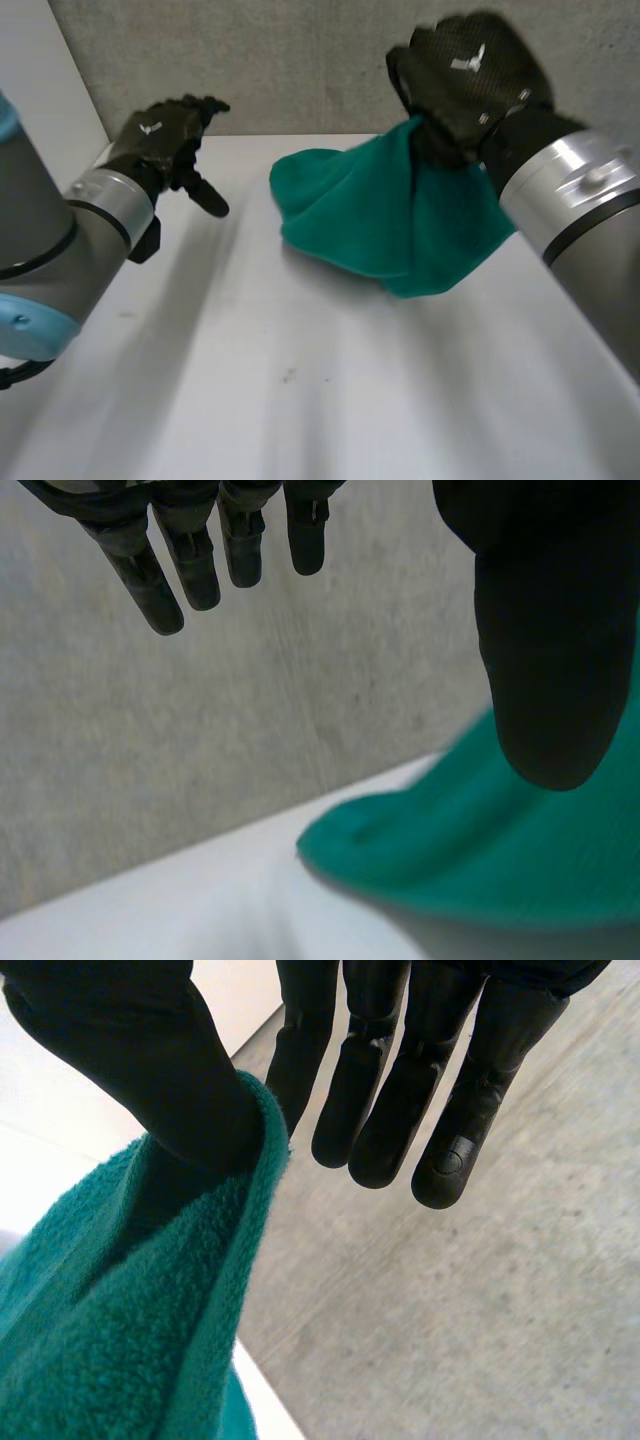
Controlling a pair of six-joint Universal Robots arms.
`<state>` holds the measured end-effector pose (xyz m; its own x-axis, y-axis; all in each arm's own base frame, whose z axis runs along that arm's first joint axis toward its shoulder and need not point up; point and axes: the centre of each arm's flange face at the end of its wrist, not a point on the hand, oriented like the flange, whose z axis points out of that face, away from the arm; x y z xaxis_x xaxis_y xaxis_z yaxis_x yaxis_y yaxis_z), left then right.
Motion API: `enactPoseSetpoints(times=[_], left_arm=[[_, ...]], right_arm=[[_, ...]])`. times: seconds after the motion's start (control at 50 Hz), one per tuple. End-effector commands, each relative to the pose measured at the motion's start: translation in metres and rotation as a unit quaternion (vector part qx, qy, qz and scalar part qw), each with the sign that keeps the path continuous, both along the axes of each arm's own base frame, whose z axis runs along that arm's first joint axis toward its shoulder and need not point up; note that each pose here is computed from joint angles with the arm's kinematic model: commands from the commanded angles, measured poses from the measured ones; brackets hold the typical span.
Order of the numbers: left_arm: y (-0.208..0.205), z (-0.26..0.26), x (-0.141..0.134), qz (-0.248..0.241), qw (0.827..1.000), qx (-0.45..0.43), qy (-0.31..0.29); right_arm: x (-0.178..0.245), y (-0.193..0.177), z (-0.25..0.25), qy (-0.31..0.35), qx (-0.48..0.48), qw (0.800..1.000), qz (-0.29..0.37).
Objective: Fold the towel.
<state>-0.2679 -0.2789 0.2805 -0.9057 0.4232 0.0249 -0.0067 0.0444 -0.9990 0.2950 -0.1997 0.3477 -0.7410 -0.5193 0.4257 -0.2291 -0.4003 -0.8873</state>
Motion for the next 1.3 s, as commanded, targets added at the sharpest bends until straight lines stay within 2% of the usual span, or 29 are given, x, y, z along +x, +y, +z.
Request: enactPoseSetpoints(times=[0.02, 0.06, 0.08, 0.18, 0.4, 0.56, 0.72, 0.8, 0.86, 0.88, 0.9, 0.94, 0.98, 1.02, 1.12, 1.2, 1.3], left_arm=[[-0.024, -0.057, -0.005, -0.031, 0.997, 0.061, -0.026], [-0.024, -0.062, -0.007, -0.039, 0.997, 0.067, -0.028], [-0.026, -0.082, -0.012, -0.061, 0.993, 0.092, -0.033], [-0.033, -0.099, -0.019, -0.068, 0.992, 0.097, -0.032], [-0.034, -0.135, -0.059, -0.095, 0.994, 0.047, -0.016], [-0.012, -0.159, -0.082, -0.123, 0.99, 0.069, -0.018], [0.009, -0.179, -0.098, -0.149, 0.984, 0.092, -0.028], [0.008, -0.172, -0.095, -0.145, 0.985, 0.093, -0.031], [0.001, -0.141, -0.085, -0.115, 0.991, 0.071, -0.021], [-0.003, -0.129, -0.079, -0.1, 0.993, 0.061, -0.018], [-0.014, -0.106, -0.063, -0.066, 0.997, 0.041, -0.006], [-0.026, -0.083, -0.04, -0.027, 0.999, 0.02, 0.005], [-0.036, -0.049, -0.016, 0.005, 1.0, -0.018, 0.018], [-0.037, -0.033, -0.005, 0.013, 0.999, -0.034, 0.025], [-0.027, -0.021, 0.0, -0.012, 0.999, -0.038, 0.03], [0.002, -0.053, -0.004, -0.076, 0.997, 0.032, 0.002], [0.032, -0.083, -0.004, -0.122, 0.987, 0.102, -0.016]], right_arm=[[-0.006, 0.017, 0.05, -0.032, -0.037, 0.999, 0.015], [-0.006, 0.02, 0.055, -0.037, -0.042, 0.998, 0.016], [-0.008, 0.024, 0.063, -0.046, -0.049, 0.998, 0.019], [-0.011, 0.042, 0.083, -0.076, -0.057, 0.995, 0.038], [-0.024, 0.081, 0.117, -0.112, -0.081, 0.988, 0.066], [-0.04, 0.104, 0.149, -0.149, -0.126, 0.978, 0.068], [-0.049, 0.104, 0.159, -0.175, -0.13, 0.975, 0.05], [-0.054, 0.09, 0.155, -0.174, -0.124, 0.977, 0.014], [-0.058, 0.082, 0.153, -0.172, -0.122, 0.978, -0.004], [-0.061, 0.07, 0.148, -0.165, -0.115, 0.979, -0.028], [-0.062, 0.064, 0.146, -0.162, -0.112, 0.98, -0.036], [-0.067, 0.052, 0.142, -0.156, -0.109, 0.98, -0.056], [-0.074, 0.03, 0.133, -0.143, -0.1, 0.981, -0.086], [-0.08, 0.015, 0.126, -0.135, -0.091, 0.981, -0.107], [-0.083, 0.002, 0.118, -0.136, -0.075, 0.982, -0.103], [-0.083, -0.001, 0.118, -0.141, -0.071, 0.982, -0.1], [-0.084, 0.0, 0.126, -0.152, -0.078, 0.98, -0.098]])
